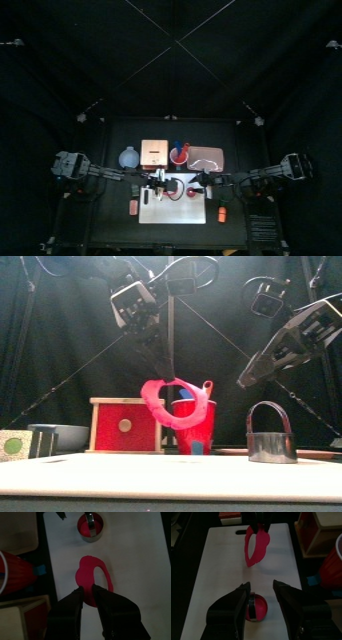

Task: Get the cutter from the drawer then cut the dough then place the extra dough in the bowl
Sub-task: Place the extra dough in the bowl

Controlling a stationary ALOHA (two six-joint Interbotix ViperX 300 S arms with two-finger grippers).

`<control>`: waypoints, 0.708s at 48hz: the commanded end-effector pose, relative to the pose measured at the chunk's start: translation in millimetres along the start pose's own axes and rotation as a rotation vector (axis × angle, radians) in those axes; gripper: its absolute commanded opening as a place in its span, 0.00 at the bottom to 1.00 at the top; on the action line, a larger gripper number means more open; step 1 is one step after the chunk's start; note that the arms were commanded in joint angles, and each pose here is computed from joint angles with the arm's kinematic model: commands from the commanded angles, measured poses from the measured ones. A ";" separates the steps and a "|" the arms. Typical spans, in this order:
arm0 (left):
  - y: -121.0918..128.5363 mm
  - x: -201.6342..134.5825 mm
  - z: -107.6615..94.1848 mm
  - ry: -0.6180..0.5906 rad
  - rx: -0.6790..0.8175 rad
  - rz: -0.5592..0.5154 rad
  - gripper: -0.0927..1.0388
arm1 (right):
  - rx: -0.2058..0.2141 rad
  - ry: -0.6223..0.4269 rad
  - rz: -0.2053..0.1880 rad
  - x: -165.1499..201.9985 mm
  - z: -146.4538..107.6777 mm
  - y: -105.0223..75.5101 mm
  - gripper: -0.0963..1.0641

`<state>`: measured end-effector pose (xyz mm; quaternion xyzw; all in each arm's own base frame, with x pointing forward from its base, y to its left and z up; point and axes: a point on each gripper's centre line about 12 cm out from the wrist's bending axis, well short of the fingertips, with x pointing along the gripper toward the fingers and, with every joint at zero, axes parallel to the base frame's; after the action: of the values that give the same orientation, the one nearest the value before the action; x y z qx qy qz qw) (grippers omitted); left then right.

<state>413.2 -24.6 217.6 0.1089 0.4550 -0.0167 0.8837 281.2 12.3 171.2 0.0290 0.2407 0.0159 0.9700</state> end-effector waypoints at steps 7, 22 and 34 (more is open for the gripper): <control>35.3 -63.2 8.3 -0.115 -0.009 0.121 0.63 | 0.004 -0.022 -0.002 -1.3 6.0 -0.5 0.76; 68.1 -108.9 -31.3 -0.129 -0.057 0.243 0.63 | 0.005 -0.022 -0.003 -1.3 6.0 -0.9 0.76; 93.9 -163.2 -81.5 -0.204 -0.153 0.381 0.63 | 0.006 -0.016 -0.005 -1.4 4.9 -1.4 0.76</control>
<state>282.7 66.1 304.4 0.1256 0.3649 0.1530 0.9098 280.3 11.8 169.4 0.0304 0.2444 0.0144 0.9691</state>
